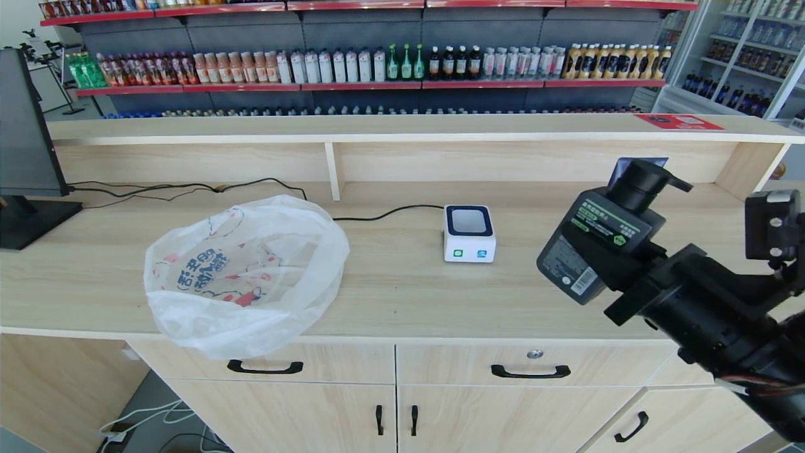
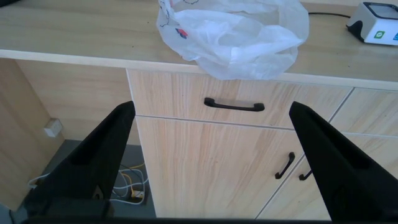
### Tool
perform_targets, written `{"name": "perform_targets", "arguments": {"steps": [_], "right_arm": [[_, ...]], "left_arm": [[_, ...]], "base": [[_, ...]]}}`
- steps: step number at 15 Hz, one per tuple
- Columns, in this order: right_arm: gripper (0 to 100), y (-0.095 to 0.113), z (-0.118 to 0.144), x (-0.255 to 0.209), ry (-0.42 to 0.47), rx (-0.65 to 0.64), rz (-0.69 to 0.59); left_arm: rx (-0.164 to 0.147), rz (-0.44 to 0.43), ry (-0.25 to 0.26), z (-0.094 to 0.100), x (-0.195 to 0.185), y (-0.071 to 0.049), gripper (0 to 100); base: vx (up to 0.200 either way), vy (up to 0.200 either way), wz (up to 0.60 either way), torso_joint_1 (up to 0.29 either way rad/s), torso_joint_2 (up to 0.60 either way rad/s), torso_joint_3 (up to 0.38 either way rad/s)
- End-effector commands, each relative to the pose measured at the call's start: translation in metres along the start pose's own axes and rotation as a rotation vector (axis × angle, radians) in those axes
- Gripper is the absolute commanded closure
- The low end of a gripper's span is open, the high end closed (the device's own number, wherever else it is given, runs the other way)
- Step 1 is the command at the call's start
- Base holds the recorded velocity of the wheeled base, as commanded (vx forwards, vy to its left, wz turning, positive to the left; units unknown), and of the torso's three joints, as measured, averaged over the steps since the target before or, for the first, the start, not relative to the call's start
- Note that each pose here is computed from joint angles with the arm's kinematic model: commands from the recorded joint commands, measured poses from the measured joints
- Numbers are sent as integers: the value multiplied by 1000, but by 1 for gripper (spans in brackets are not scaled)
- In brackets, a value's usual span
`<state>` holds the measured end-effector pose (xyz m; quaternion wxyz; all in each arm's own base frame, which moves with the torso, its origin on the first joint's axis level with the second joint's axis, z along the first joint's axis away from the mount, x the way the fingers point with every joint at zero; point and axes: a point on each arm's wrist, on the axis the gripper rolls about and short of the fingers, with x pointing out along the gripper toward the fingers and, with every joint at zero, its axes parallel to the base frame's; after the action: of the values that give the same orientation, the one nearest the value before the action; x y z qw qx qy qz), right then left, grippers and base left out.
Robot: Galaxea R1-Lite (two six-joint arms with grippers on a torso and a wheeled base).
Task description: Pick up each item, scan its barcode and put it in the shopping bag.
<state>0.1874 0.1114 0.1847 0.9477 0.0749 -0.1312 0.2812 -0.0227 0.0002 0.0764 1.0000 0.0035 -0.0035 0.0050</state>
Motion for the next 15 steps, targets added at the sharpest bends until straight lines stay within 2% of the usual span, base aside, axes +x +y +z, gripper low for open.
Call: {"name": "perform_targets", "arguments": {"steps": [1, 4, 7, 9, 12, 15], "right_arm": [[100, 27, 5, -28, 9, 34, 122], [100, 64, 0, -21, 47, 72, 273], [100, 107, 16, 0, 89, 195, 412], [100, 124, 31, 10, 116, 279, 456], [100, 156, 53, 14, 215, 472, 547], [100, 170, 65, 14, 249, 598, 587]], "left_arm": [[1, 1, -1, 0, 0, 0, 0], [-1, 1, -1, 0, 0, 0, 0], [1, 1, -1, 0, 0, 0, 0], [-1, 1, -1, 0, 0, 0, 0], [1, 1, -1, 0, 0, 0, 0], [1, 1, -1, 0, 0, 0, 0]], "base": [[0, 0, 0, 0, 0, 0], [0, 0, 0, 0, 0, 0], [0, 0, 0, 0, 0, 0], [0, 0, 0, 0, 0, 0], [0, 0, 0, 0, 0, 0], [0, 0, 0, 0, 0, 0]]}}
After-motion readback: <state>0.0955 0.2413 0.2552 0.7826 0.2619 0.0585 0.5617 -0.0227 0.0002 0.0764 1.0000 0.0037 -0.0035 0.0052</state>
